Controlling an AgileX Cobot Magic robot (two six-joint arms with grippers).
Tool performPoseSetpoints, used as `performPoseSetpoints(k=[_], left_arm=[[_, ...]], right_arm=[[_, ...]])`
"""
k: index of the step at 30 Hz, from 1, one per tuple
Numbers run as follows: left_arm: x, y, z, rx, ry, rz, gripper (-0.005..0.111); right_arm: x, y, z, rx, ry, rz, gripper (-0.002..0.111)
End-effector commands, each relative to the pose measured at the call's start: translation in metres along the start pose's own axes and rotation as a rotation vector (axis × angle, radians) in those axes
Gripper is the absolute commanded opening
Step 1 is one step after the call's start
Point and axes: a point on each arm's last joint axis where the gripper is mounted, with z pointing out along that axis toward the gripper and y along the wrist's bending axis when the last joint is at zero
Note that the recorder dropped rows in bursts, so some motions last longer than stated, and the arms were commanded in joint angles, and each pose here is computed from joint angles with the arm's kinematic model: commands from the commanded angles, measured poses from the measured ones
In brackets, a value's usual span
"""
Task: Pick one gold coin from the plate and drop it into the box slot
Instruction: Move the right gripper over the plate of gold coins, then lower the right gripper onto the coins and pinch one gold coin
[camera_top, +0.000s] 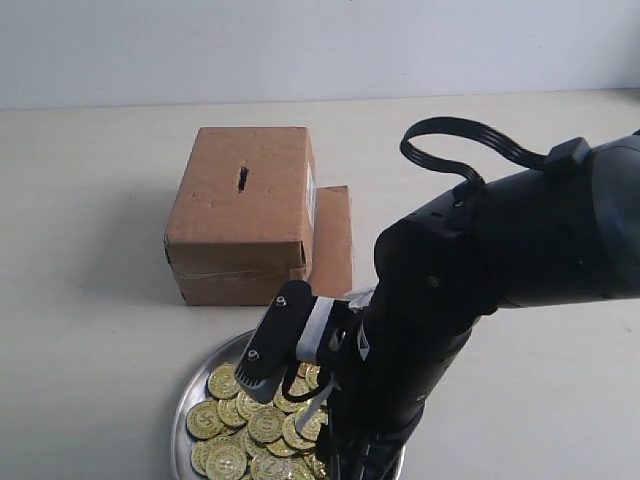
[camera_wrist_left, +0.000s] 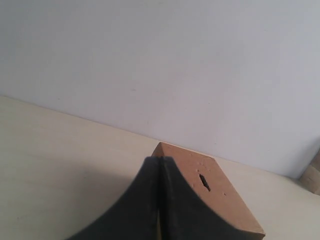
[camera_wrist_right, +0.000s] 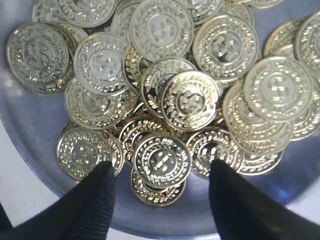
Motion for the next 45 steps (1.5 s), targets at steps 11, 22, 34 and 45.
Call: performPoseSetpoints(k=[11, 22, 34, 45], left_arm=[[-0.001, -0.001, 0.0, 0.015, -0.006, 0.003, 0.0], [-0.001, -0.001, 0.0, 0.015, -0.006, 0.001, 0.0], [-0.001, -0.001, 0.0, 0.015, -0.006, 0.001, 0.0], [-0.001, -0.002, 0.0, 0.019, -0.01, 0.006, 0.0]], right_arm=[[0.001, -0.002, -0.001, 0.022, 0.031, -0.314, 0.057], [0.001, -0.001, 0.006, -0.003, 0.04, -0.124, 0.057], [0.001, -0.002, 0.007, 0.002, 0.046, -0.132, 0.053], [0.001, -0.006, 0.013, 0.031, 0.053, -0.283, 0.053]])
